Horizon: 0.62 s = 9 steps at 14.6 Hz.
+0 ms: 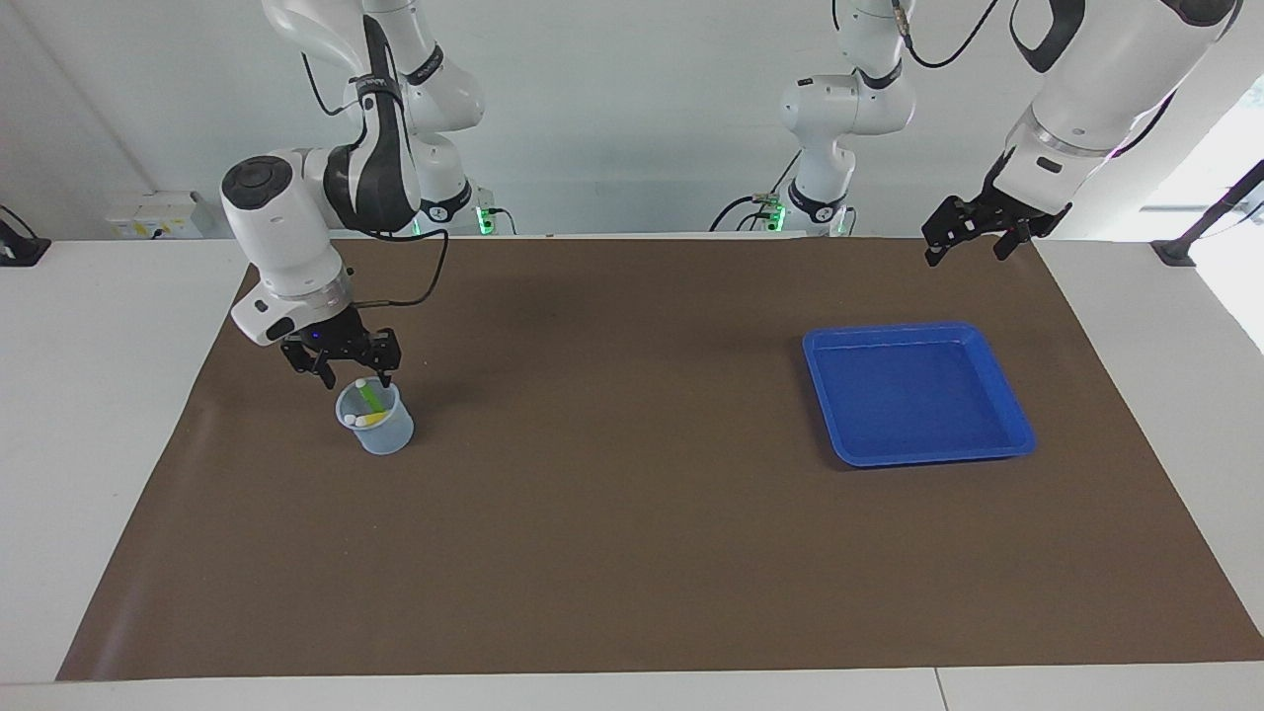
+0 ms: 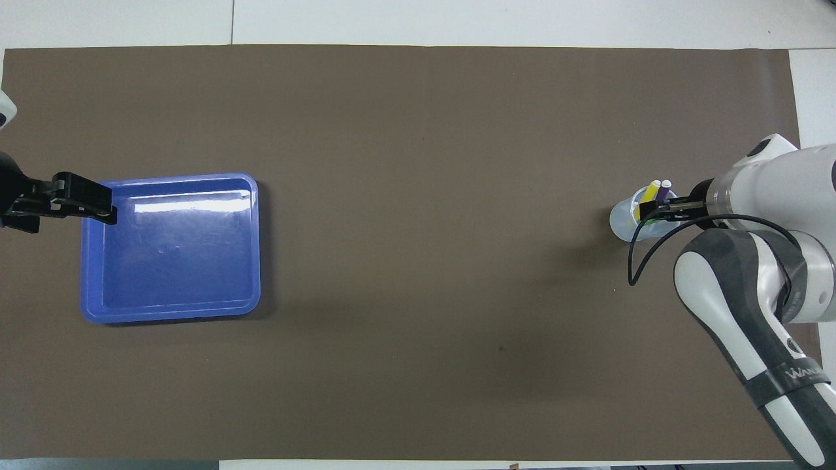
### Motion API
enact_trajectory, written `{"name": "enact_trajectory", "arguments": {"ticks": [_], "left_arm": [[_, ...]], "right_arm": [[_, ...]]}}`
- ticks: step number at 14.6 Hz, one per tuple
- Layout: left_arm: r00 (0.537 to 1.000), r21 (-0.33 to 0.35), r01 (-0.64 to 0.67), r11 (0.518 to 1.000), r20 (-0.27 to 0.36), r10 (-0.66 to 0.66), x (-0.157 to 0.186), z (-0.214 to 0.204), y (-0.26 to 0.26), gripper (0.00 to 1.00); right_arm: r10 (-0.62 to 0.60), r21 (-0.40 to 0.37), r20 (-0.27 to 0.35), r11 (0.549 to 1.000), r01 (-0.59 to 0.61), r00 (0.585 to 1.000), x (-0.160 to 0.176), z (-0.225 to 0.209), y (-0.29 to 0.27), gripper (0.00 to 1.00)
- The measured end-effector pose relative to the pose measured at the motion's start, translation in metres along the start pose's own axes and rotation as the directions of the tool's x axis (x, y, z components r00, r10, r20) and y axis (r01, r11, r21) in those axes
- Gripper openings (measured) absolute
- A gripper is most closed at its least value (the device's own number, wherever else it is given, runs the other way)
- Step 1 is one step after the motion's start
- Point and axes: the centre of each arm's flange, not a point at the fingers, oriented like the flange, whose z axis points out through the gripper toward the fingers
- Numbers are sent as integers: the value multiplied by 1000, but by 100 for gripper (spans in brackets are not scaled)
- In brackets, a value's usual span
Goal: Right arm passes pens to left for tray arrangement
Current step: 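Reach the right gripper down to the green pen in the white cup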
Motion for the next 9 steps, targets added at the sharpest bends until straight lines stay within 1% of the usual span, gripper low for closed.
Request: {"name": "enact_trajectory", "arguments": {"ticks": [1,2,3,4,5,7,8,9], "left_arm": [[1000,0,0,1000,0,0,0,0,0,100],[1000,0,0,1000,0,0,0,0,0,100],[1000,0,0,1000,0,0,0,0,0,100],[1000,0,0,1000,0,0,0,0,0,100],[1000,0,0,1000,0,0,0,0,0,100],[1000,0,0,1000,0,0,0,0,0,100],[1000,0,0,1000,0,0,0,0,0,100],[1000,0,0,1000,1,0,0,0,0,100]], "right_arm": [[-4,0,-5,1000,4,1000,-1,2,0,78],[-8,0,-4,1000,8,1000,-2,5,0,78],[-9,0,-1,1000,9,1000,-3,6,0,70],[-9,0,1,1000,9,1000,-4,7,0,59],[-10,0,1,1000,10,1000,-4,7,0,44],[-8,0,1,1000,8,1000,-4,7,1,24],[-3,0,0,1000,3,1000,-4,6,3,18],[2,-1,-1,1000,-2,1000,-4,5,6,18]]}}
